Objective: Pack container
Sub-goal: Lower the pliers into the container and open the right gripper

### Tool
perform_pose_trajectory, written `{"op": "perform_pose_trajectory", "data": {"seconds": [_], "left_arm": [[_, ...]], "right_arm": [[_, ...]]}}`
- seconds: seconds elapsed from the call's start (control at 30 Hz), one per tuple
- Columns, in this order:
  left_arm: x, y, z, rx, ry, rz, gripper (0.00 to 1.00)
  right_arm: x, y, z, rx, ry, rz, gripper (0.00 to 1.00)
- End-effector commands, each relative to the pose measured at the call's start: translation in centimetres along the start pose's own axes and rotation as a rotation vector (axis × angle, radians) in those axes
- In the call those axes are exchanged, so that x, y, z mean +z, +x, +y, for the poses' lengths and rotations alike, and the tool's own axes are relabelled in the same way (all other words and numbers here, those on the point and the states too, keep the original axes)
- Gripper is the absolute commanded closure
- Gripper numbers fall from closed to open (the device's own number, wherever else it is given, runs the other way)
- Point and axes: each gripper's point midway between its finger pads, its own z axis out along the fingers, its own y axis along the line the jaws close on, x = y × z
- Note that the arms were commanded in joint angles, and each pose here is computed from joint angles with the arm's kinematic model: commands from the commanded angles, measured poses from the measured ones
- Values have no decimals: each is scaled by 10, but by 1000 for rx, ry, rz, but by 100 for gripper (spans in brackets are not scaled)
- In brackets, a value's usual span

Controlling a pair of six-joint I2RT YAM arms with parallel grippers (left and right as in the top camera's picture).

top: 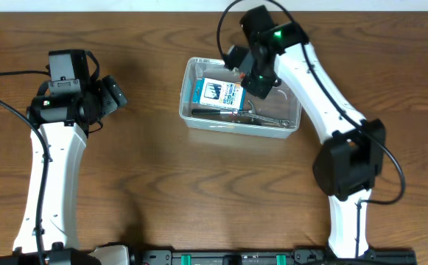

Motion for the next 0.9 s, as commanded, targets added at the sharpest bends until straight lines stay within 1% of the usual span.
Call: {"op": "perform_pose_trajectory", "data": {"seconds": [0.0, 0.1, 0.27, 0.3, 0.37, 0.4, 0.47, 0.53, 0.73, 0.83, 0.87], "left_arm": [[1, 0, 5, 13, -19, -2, 2], [1, 0, 5, 13, -19, -2, 2], [1, 0, 5, 13, -19, -2, 2], [1, 0, 5, 14, -19, -2, 2], [1, 0, 5, 13, -19, -2, 2], [1, 0, 5, 14, -19, -2, 2], [1, 0, 5, 13, -19, -2, 2], [1, 0, 5, 13, -19, -2, 2], [1, 0, 5, 13, -19, -2, 2], [1, 0, 5, 13, -19, -2, 2], [1, 0, 5, 13, -19, -2, 2]], "right_arm": [[10, -2, 8, 14, -62, -6, 99], [22, 1, 11, 47, -82, 22, 99], [42, 7, 15, 49, -112, 67, 98], [45, 8, 15, 50, -115, 72, 95], [50, 10, 16, 52, -122, 83, 75], [55, 11, 17, 55, -127, 91, 70], [59, 12, 17, 63, -130, 98, 63], [60, 12, 16, 64, -131, 100, 59], [51, 8, 11, 95, -115, 78, 60], [22, -1, 2, 145, -77, 22, 60], [5, -5, -3, 167, -58, -9, 60]]}}
